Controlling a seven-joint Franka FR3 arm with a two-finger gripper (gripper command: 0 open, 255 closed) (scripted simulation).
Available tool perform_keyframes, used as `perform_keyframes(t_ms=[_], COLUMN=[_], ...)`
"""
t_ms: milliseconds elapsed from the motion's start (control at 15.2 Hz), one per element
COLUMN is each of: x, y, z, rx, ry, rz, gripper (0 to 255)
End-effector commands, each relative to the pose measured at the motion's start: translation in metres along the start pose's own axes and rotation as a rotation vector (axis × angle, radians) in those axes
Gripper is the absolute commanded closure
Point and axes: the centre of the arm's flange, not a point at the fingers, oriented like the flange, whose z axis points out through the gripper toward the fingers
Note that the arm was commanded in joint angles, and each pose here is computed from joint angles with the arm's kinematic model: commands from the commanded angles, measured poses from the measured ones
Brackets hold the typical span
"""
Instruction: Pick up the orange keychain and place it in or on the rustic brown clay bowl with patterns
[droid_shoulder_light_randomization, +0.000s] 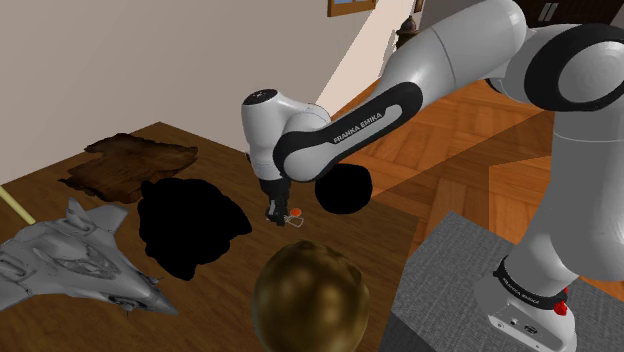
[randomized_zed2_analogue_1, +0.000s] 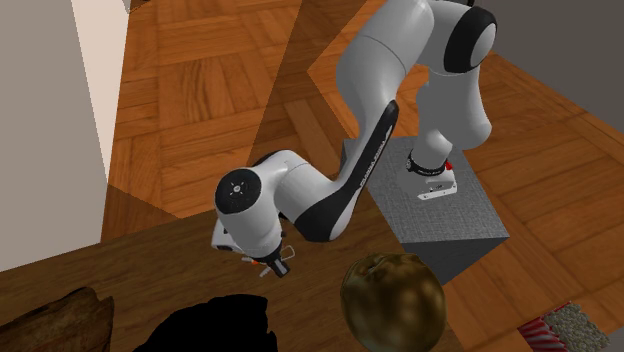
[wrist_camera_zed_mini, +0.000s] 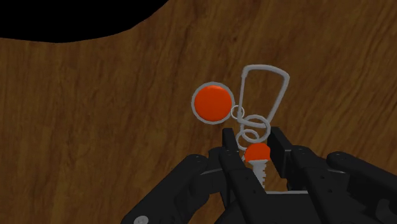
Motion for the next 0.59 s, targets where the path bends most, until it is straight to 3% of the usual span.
perform_keyframes(t_ms=[0,198,528], x=[-0.001,-0.003,-0.005], y=[0.009,0.013,0.014], z=[0.008,0.007,-0.019], rx=[-0.01,-0.01,-0.01], ry=[-0.011,-0.011,-0.011], rz=[0.008,0.008,0.008], gripper=[255,255,255])
